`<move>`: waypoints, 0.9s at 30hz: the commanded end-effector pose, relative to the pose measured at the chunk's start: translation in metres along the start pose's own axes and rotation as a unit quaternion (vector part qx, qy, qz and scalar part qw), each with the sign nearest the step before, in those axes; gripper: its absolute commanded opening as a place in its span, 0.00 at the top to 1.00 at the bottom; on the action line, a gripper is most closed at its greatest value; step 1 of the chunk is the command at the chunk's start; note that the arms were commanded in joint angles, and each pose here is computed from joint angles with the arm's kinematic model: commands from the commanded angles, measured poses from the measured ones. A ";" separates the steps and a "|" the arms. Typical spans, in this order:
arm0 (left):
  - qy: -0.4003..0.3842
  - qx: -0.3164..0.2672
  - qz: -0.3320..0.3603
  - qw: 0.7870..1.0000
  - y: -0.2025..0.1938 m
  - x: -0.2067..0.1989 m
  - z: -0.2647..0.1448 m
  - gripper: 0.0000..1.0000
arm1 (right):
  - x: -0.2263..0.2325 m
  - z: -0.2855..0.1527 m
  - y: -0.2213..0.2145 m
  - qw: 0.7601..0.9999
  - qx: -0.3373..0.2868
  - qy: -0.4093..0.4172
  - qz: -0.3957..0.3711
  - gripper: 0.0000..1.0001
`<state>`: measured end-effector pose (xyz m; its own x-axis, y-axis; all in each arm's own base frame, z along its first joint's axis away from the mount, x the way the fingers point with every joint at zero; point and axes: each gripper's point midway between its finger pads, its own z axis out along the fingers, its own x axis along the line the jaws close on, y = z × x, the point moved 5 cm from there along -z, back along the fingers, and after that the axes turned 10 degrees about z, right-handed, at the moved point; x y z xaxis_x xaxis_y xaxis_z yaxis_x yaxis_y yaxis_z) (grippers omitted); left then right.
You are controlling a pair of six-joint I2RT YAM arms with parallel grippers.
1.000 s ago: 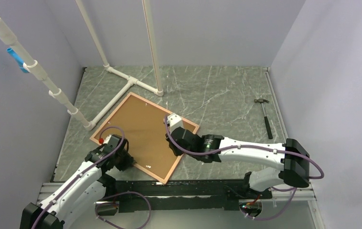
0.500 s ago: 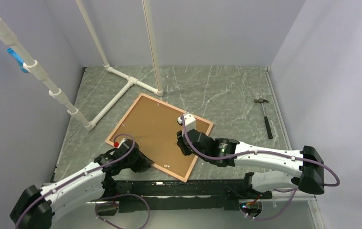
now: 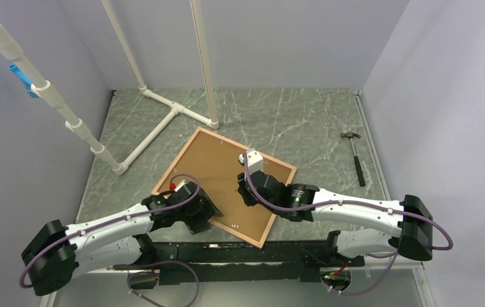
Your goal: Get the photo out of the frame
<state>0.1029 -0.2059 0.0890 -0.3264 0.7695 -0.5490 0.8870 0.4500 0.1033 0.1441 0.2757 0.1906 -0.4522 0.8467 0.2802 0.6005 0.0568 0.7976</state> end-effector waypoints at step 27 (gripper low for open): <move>0.132 -0.149 -0.037 0.979 0.149 0.110 -0.062 0.24 | 0.111 0.106 -0.017 0.974 0.053 0.218 -0.031 1.00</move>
<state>0.1681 -0.0263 0.0978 -0.5611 0.7764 -0.2871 0.7132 0.6295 0.3084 0.1511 0.3991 0.1318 -0.6732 0.6234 0.3977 0.6414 0.2246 0.7336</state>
